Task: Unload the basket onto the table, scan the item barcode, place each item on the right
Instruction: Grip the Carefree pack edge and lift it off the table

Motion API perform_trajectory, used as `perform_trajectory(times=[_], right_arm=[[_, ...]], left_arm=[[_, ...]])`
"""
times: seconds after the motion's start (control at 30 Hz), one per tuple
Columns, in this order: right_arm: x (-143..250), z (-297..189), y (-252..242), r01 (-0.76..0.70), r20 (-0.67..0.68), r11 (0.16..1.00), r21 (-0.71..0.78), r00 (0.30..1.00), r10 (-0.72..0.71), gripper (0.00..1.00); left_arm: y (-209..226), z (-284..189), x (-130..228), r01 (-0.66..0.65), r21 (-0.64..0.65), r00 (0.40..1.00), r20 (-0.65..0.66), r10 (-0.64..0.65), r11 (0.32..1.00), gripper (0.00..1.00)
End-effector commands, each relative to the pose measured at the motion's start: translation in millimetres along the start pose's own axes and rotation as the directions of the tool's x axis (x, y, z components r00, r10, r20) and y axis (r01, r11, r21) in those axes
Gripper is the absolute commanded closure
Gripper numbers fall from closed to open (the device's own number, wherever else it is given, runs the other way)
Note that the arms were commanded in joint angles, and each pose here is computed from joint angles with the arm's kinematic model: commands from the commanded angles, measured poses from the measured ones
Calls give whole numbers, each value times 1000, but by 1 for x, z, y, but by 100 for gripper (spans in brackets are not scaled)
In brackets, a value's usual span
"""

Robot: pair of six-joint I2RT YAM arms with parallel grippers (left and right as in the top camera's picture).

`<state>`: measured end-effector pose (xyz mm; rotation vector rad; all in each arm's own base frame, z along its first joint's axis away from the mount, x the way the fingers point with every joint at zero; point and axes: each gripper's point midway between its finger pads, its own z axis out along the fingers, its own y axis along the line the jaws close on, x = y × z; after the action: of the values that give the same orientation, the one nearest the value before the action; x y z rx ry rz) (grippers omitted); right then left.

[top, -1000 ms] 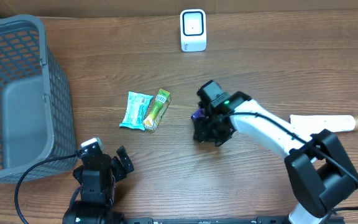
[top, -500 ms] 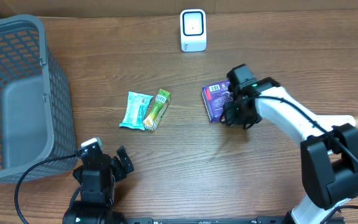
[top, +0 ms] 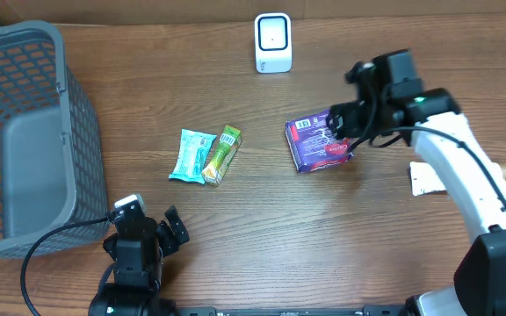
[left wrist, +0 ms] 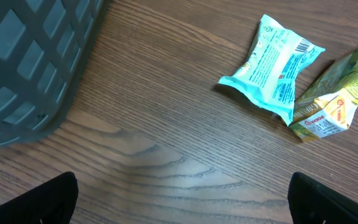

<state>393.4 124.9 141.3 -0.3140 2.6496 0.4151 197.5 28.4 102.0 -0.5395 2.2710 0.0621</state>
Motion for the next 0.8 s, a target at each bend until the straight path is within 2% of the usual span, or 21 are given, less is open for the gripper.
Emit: perform_trajectory(times=[0.0, 0.2, 0.37, 0.53, 0.77], right_arm=[[4, 19, -17, 46, -36, 998, -30, 998, -47, 18], [21, 57, -25, 18, -108, 986, -168, 994, -36, 17], [26, 70, -22, -25, -108, 940, -341, 994, -13, 15], [31, 90, -23, -72, -120, 900, -430, 993, 23, 17], [36, 101, -19, -102, -133, 875, -473, 990, 43, 35]], left_arm=[[1, 0, -2, 19, -6, 1000, 15, -19, 1000, 0], [1, 0, -2, 19, -6, 1000, 15, -19, 1000, 0], [1, 0, -2, 19, -6, 1000, 15, -19, 1000, 0], [1, 0, -2, 19, -6, 1000, 15, -19, 1000, 0], [1, 0, -2, 19, -6, 1000, 15, -19, 1000, 0]])
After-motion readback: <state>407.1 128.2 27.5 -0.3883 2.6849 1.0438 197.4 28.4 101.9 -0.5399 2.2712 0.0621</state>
